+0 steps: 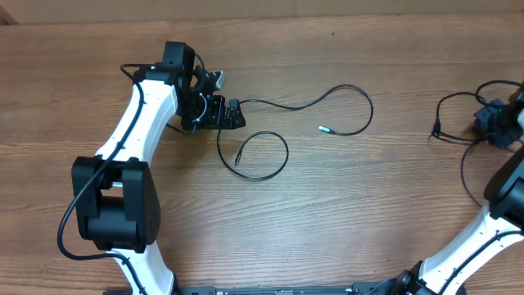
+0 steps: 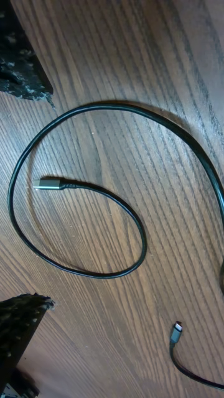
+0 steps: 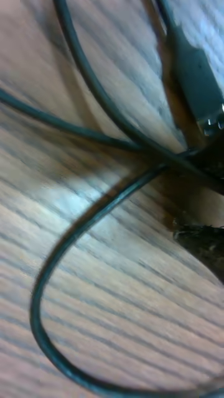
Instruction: Untangle cables
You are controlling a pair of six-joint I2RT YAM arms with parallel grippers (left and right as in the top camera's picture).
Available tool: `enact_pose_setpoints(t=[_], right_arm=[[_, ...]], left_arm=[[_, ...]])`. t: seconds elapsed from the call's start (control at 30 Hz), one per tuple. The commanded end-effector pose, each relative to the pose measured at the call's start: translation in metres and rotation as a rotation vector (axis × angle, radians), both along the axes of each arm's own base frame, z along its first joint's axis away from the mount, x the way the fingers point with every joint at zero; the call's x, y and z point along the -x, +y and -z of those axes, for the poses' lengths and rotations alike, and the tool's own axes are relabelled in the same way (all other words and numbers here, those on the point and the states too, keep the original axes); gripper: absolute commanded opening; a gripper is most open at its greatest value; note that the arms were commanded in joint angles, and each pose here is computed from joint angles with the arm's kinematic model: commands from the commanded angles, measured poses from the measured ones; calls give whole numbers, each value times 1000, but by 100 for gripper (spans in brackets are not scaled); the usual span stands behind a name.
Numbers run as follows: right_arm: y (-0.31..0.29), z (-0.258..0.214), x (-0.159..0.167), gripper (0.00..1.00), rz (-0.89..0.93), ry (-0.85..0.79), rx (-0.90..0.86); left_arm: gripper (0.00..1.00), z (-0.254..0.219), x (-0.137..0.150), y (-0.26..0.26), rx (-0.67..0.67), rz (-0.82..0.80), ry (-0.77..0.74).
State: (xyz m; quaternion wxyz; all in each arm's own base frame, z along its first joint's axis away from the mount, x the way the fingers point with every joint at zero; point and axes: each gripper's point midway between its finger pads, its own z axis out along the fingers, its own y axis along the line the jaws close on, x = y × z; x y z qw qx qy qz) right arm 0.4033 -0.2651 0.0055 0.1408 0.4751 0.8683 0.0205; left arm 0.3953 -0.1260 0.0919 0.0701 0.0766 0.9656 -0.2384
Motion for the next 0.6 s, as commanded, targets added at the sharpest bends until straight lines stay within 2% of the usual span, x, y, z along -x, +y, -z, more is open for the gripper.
enact_pose_setpoints(t=[0.0, 0.13, 0.2, 0.3, 0.33, 0.4, 0.57], right_arm=[[15, -6, -16, 29, -30, -58, -95], [14, -38, -19, 42, -31, -53, -97], [15, -56, -18, 60, -31, -47, -101], [17, -78, -14, 84, -30, -31, -112], [18, -83, -13, 88, -29, -26, -116], [20, -89, -11, 94, -29, -16, -125], [46, -93, -18, 99, -68, -49, -235]], left_arm=[[99, 3, 4, -4, -6, 1, 14], [100, 3, 4, -4, -6, -1, 15], [99, 4, 3, -3, -11, -15, 18], [99, 3, 1, -3, -10, -15, 12], [100, 3, 1, -3, -9, -19, 10], [100, 3, -1, -4, -7, -27, 8], [100, 2, -6, -7, 1, -49, -3]])
